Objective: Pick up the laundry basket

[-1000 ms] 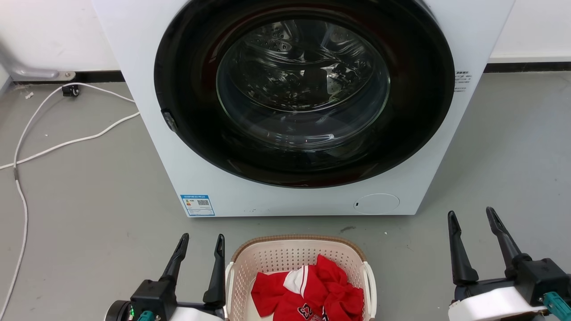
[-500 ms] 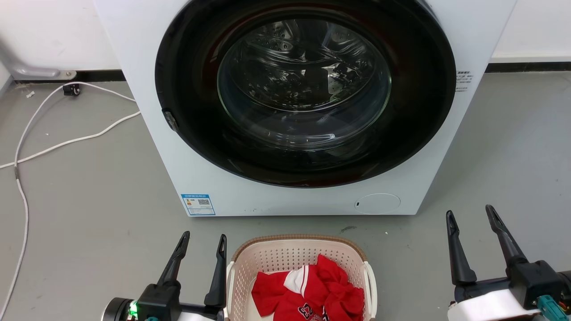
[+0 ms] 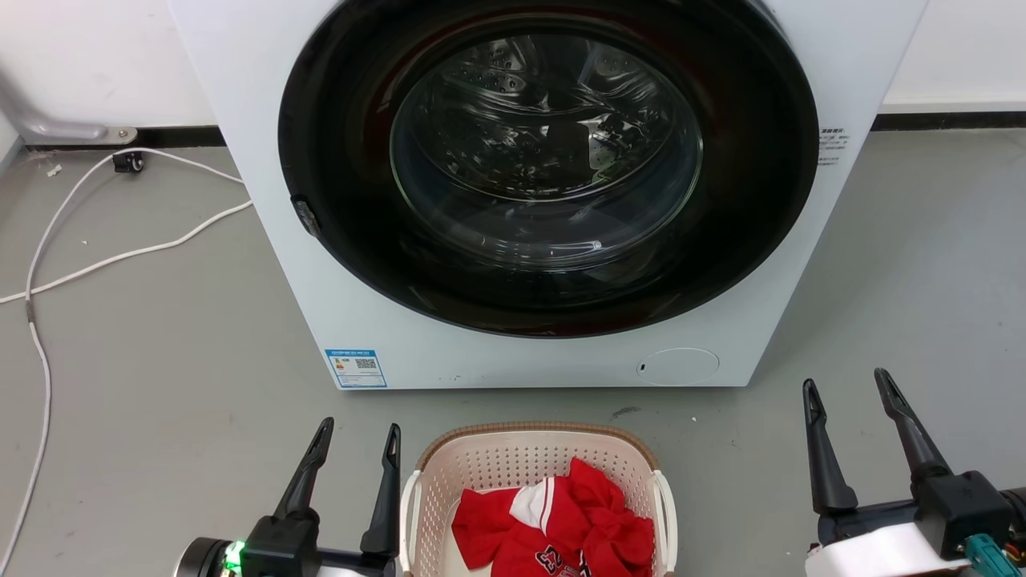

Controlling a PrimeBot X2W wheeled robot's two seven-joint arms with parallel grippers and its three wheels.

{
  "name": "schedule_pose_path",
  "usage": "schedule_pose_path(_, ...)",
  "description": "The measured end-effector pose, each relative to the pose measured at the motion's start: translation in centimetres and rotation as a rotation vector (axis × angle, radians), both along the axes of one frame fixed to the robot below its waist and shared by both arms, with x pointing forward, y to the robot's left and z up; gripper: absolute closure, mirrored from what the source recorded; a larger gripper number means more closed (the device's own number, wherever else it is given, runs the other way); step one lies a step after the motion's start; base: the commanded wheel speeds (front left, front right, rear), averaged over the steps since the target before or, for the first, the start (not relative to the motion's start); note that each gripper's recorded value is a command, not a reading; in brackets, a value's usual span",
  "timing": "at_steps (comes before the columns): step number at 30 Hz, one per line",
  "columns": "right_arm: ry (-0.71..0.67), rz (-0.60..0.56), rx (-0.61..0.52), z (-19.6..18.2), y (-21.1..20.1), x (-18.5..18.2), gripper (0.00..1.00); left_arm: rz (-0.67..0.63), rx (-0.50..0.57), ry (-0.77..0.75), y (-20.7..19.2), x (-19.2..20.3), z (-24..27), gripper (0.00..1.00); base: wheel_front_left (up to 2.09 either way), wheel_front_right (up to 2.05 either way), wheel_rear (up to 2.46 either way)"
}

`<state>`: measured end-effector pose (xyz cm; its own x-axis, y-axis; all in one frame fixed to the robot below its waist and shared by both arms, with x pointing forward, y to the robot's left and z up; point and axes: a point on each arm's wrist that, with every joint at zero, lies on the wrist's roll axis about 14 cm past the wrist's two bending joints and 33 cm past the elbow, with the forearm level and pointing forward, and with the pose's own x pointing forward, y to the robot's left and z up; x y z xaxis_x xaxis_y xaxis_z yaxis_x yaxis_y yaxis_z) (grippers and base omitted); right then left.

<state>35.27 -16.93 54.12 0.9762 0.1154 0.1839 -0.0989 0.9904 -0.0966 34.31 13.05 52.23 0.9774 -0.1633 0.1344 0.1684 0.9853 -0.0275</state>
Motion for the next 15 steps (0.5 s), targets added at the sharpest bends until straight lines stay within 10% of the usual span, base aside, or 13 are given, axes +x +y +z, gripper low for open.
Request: schedule_pose_path(15,0.016,-0.002,0.002,-0.52,-0.06,0.07,0.00,-0.002,-0.017,0.030,0.12,0.04,-0.87,0.00,0.00,0.00,0.00)
